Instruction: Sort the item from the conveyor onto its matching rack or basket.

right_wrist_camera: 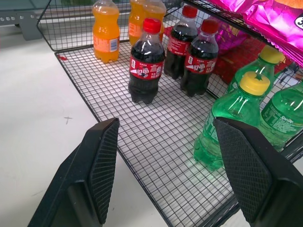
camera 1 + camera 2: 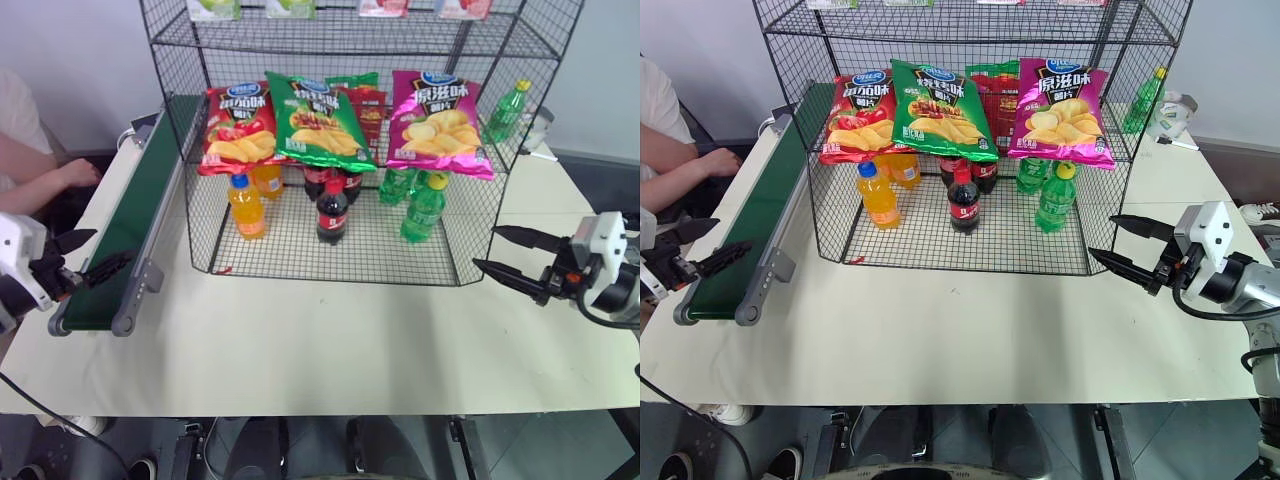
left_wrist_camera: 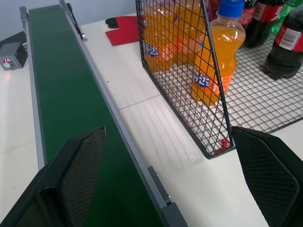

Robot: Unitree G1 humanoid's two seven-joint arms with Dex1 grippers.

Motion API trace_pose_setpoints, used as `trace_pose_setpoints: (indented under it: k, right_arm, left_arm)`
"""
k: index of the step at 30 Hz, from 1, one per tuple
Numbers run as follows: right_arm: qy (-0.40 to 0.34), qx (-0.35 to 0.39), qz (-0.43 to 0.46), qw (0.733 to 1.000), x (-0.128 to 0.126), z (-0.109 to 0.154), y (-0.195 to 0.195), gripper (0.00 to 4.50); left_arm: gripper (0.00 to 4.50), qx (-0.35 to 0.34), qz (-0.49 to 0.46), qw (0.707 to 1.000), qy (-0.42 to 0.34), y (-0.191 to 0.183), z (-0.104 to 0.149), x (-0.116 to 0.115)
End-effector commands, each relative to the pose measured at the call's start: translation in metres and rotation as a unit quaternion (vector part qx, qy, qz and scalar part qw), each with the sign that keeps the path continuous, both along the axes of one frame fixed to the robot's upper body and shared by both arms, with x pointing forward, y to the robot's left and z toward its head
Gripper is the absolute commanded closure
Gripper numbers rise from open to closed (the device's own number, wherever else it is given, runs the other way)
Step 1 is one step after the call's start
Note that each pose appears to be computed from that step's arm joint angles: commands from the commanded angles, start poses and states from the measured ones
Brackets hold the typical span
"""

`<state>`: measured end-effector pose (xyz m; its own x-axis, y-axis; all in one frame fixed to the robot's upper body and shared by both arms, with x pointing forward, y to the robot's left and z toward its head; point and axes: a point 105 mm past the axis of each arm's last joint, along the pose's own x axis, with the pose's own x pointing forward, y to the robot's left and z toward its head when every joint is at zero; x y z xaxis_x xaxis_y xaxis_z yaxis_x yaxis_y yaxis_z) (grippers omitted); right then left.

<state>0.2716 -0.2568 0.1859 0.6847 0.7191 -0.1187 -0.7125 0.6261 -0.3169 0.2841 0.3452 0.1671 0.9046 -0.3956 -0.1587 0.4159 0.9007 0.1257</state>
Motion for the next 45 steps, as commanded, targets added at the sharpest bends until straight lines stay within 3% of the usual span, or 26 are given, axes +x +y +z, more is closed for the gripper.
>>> trace_pose_setpoints:
  k: [1,18,45]
  right_arm:
    - [-0.018,-0.002,0.000,1.000,-0.001,0.006,0.000,1.21]
    - [-0.018,-0.019,-0.001,1.000,0.003,0.003,0.001,1.21]
    - [-0.021,-0.019,0.006,1.000,0.008,-0.003,0.000,1.21]
  left_arm:
    - [0.00,0.011,0.006,1.000,-0.003,0.002,0.002,0.001]
    - [0.00,0.002,-0.029,0.999,-0.040,-0.004,0.008,0.002]
    - [0.00,0.005,-0.041,0.998,-0.039,-0.008,0.003,0.003]
